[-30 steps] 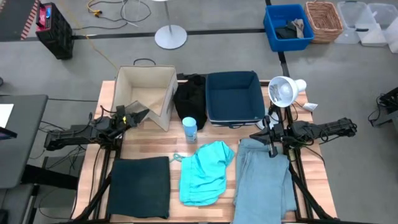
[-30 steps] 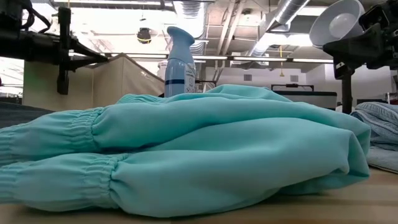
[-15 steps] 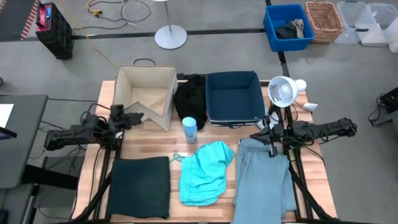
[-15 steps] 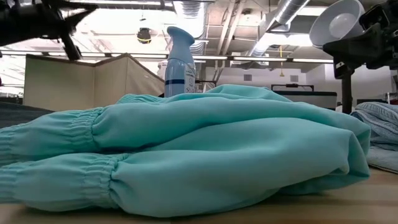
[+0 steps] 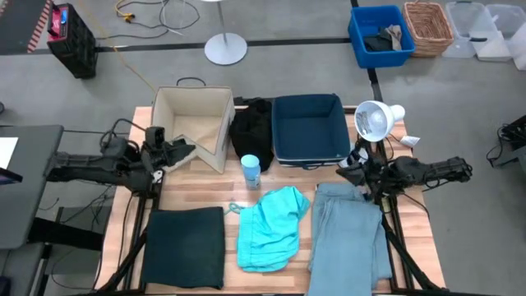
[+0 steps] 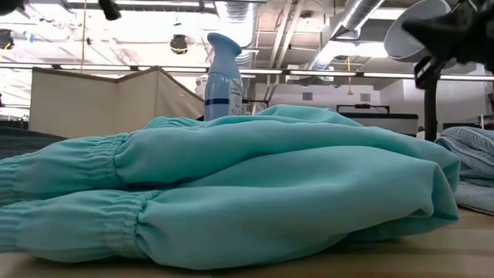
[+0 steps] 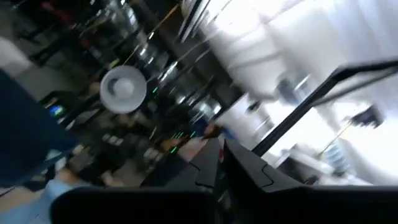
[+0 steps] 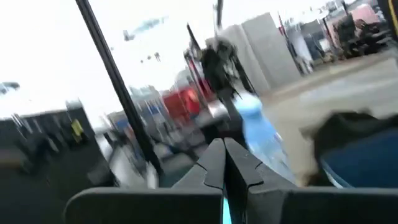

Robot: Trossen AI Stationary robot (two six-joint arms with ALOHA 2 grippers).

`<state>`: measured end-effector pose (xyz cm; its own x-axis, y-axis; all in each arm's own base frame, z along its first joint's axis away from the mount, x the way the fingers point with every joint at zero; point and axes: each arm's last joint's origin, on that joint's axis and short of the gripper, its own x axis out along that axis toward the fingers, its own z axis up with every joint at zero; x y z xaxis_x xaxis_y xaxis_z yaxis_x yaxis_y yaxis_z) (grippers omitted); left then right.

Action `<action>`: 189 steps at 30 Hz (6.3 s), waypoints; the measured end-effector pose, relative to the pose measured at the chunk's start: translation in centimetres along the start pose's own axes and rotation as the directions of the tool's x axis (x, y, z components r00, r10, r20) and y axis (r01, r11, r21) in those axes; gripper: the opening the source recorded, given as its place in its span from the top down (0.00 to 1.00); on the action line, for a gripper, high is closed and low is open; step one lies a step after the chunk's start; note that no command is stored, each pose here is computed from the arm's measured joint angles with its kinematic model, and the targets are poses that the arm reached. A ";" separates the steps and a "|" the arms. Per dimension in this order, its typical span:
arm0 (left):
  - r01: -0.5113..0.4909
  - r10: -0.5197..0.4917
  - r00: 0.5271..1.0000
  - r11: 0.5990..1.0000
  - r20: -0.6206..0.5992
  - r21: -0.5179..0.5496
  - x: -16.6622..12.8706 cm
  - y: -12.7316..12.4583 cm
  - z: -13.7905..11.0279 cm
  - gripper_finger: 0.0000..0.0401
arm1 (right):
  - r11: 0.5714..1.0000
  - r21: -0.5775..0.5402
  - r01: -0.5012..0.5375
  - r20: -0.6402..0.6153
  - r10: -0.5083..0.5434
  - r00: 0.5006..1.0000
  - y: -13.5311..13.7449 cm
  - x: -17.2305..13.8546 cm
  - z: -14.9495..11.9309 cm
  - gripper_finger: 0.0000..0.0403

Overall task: Sort clothes
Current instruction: Put the black pants into the laundry organizer

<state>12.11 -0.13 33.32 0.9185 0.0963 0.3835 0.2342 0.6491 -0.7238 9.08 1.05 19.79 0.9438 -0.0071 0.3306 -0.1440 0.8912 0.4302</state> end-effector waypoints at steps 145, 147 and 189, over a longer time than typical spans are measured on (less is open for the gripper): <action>0.240 0.039 0.665 0.934 -0.746 0.263 1.7 -12.7 3.8 0.91 | 0.987 -0.155 -0.041 -0.330 -0.012 0.944 9.3 12.9 7.7 0.63; 0.271 0.020 0.689 0.920 -0.724 0.284 1.6 -13.3 4.8 0.91 | 0.987 -0.155 -0.041 -0.330 -0.012 0.944 9.3 12.9 7.7 0.63; -0.505 0.539 0.783 0.257 0.312 0.824 0.4 -16.0 15.0 0.92 | 0.983 -0.178 -0.050 -0.330 -0.012 0.944 9.3 12.9 7.7 0.63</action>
<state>4.00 0.87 53.63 0.7456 0.6604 0.0892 -0.6664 0.7399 0.0926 17.58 5.77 34.56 0.9908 0.1322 0.0297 -0.1354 0.9570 0.2567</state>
